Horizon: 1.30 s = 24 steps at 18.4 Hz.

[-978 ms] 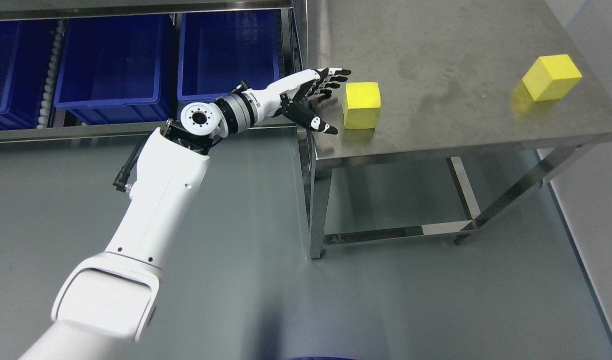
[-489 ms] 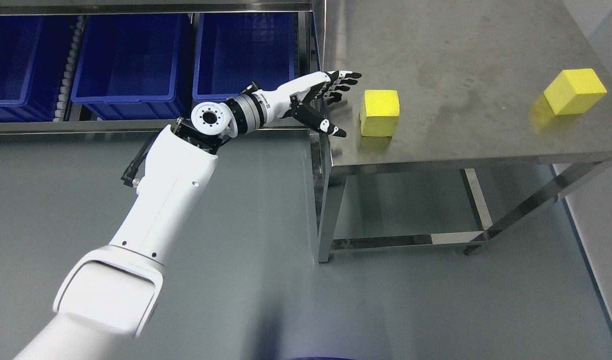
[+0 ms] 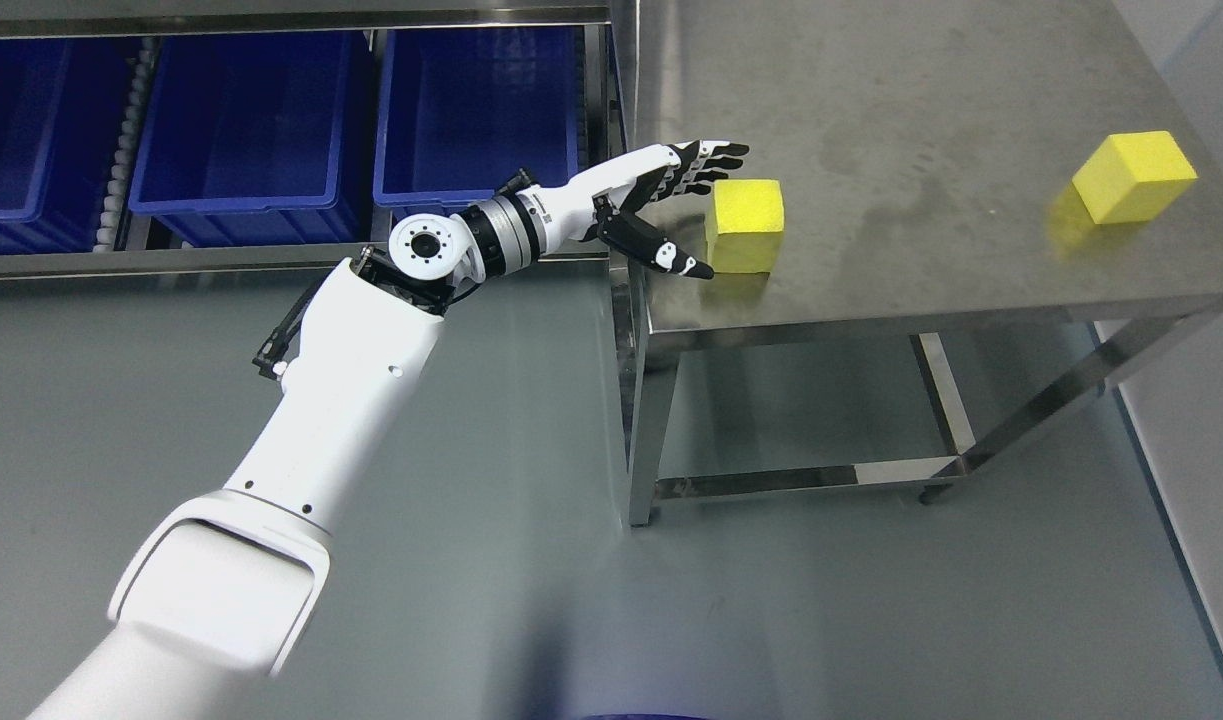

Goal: Move yellow foam block to right shelf middle
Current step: 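Close the left hand fingers around the yellow cube and lift, then carry the held yellow cube up with the left hand toward the blue-bin shelf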

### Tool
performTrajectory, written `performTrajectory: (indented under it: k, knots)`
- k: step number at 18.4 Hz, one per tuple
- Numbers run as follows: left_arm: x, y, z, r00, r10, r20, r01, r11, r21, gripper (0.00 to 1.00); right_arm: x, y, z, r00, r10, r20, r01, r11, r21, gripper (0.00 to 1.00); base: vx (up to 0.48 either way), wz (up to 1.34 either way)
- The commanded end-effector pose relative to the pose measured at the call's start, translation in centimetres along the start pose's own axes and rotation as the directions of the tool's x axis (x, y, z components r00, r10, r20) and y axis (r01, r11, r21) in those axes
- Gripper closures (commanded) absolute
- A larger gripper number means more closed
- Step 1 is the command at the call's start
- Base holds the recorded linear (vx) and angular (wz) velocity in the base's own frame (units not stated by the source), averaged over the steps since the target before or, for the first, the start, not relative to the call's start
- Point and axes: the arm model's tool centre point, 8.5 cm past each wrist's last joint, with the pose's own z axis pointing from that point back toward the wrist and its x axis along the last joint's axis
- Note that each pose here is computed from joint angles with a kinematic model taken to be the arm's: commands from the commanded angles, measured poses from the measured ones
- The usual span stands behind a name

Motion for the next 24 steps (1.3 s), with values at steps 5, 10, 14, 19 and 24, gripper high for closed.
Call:
performTrajectory:
  k: [5,10,14,19,24]
  knots:
    - [-2.0,-0.8,0.2,0.998,-0.004,-0.059,0.003,1.000,-0.021,0.01,-1.0,-1.1,0.0,1.000,-0.008,-0.007,0.008,1.000,-0.017,0.00,-0.014,-0.31]
    - [-2.2,-0.3,0.6,0.998,0.013,-0.054,-0.013,1.000,0.009,0.23,-1.0,-1.1,0.0,1.000,-0.008,-0.007,0.008,1.000,-0.017,0.00,-0.005,-0.14]
    - [-2.0,1.3,1.6,0.999,0.050,-0.021,-0.048,0.996,0.073,0.49,-0.9,-1.1,0.0,1.000,-0.008,-0.006,0.008,1.000,-0.017,0.00,-0.002,0.04]
    - [-1.0,3.6,3.1,0.996,0.070,0.060,-0.079,0.983,0.163,0.60,-1.0,-1.1,0.0,1.000,-0.008,-0.007,0.008,1.000,-0.017,0.00,0.000,0.00]
    - [5.6,9.6,8.2,0.896,0.000,0.445,-0.200,0.893,0.402,0.61,-1.0,-1.1,0.0,1.000,-0.008,-0.007,0.008,1.000,-0.017,0.00,0.001,0.04]
